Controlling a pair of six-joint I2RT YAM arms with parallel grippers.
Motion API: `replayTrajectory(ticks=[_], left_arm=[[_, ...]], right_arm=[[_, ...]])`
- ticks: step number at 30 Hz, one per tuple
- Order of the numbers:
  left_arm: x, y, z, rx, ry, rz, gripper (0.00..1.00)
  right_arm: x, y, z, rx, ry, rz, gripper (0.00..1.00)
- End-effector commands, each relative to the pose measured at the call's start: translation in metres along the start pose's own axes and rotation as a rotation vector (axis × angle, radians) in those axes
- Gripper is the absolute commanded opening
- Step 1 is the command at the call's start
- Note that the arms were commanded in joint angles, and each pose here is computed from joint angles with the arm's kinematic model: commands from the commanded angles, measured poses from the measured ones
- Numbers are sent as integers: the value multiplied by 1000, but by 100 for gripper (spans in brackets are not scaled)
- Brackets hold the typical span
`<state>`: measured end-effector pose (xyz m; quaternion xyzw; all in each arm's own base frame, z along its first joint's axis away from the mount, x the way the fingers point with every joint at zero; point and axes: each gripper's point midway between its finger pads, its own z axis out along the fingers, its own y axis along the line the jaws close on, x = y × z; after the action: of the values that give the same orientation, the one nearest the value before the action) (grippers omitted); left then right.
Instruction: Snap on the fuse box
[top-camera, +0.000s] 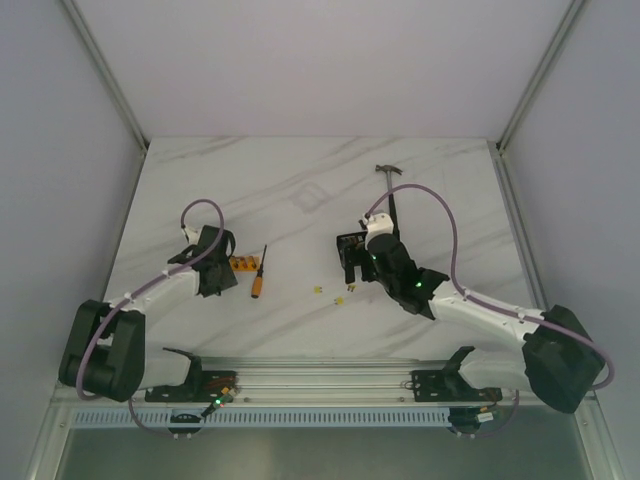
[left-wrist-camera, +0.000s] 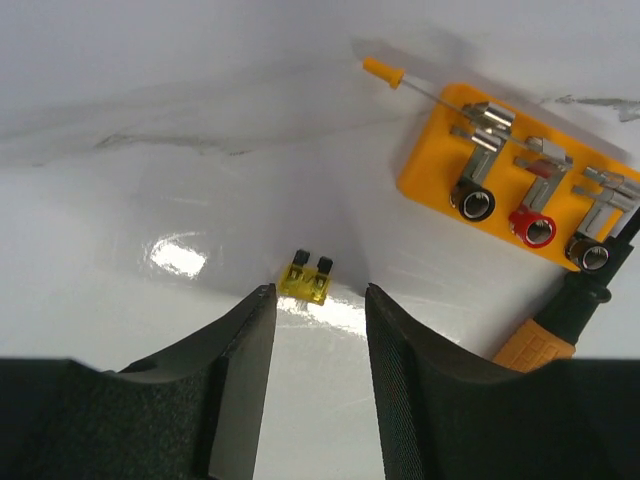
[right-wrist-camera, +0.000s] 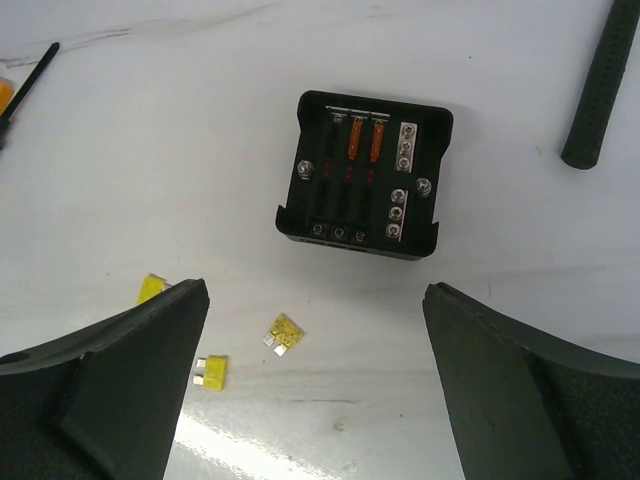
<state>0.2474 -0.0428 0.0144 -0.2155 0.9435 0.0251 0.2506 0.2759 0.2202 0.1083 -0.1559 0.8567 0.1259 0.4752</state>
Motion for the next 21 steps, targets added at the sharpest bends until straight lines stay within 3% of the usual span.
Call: replayTrajectory(ticks=[1, 9, 21], left_arm=[[-2, 1, 1, -12, 37, 30, 50], [-2, 13, -1, -92, 62, 48, 52], [9, 0, 7, -37, 163, 107, 53]], right_arm=[[-10, -9, -4, 32, -55, 11, 97], [-11, -12, -6, 43, -63, 15, 97], [-8, -14, -4, 51, -51, 15, 98]])
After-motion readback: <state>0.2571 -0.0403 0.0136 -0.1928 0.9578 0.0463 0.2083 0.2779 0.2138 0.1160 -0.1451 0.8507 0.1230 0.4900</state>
